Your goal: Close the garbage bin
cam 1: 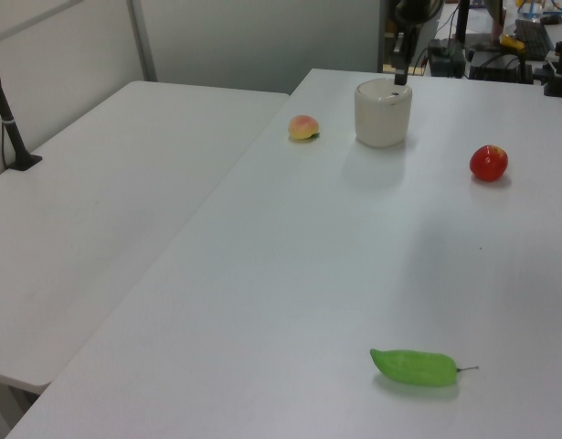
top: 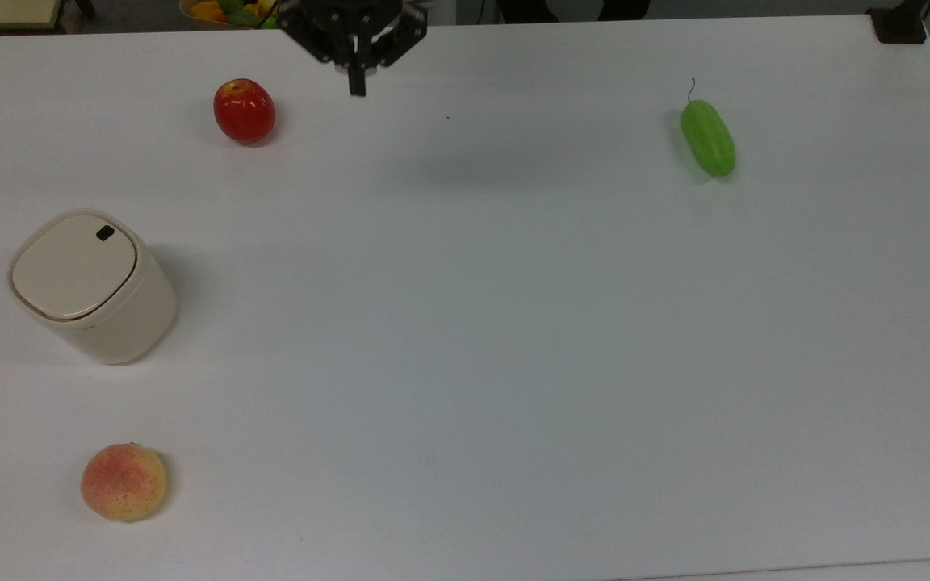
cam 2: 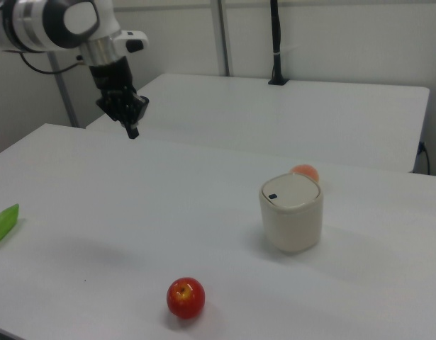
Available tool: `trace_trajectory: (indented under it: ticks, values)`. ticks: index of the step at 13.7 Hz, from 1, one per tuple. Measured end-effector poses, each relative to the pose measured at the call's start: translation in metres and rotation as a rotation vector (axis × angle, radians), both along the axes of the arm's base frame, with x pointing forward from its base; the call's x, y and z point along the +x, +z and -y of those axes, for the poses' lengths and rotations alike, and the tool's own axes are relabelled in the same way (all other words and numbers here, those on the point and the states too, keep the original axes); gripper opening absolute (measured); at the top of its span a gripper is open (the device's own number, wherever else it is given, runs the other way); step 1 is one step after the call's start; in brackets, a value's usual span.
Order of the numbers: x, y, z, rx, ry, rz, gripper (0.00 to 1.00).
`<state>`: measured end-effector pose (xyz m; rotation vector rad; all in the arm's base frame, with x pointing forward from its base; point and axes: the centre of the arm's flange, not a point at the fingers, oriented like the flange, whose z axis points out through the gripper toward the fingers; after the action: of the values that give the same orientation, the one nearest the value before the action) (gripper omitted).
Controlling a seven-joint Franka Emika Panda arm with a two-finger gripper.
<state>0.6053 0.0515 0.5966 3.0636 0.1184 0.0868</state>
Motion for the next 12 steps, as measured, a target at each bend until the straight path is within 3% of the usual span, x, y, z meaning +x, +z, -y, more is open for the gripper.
trace_trajectory:
  ticks: [4,7,12]
  values:
    - [-0.040,0.030,-0.016,-0.008,0.087,-0.047,0.01]
    - [-0.045,0.035,-0.016,-0.008,0.088,-0.048,0.04]
    - [-0.044,0.033,-0.006,-0.008,0.070,-0.051,0.51]
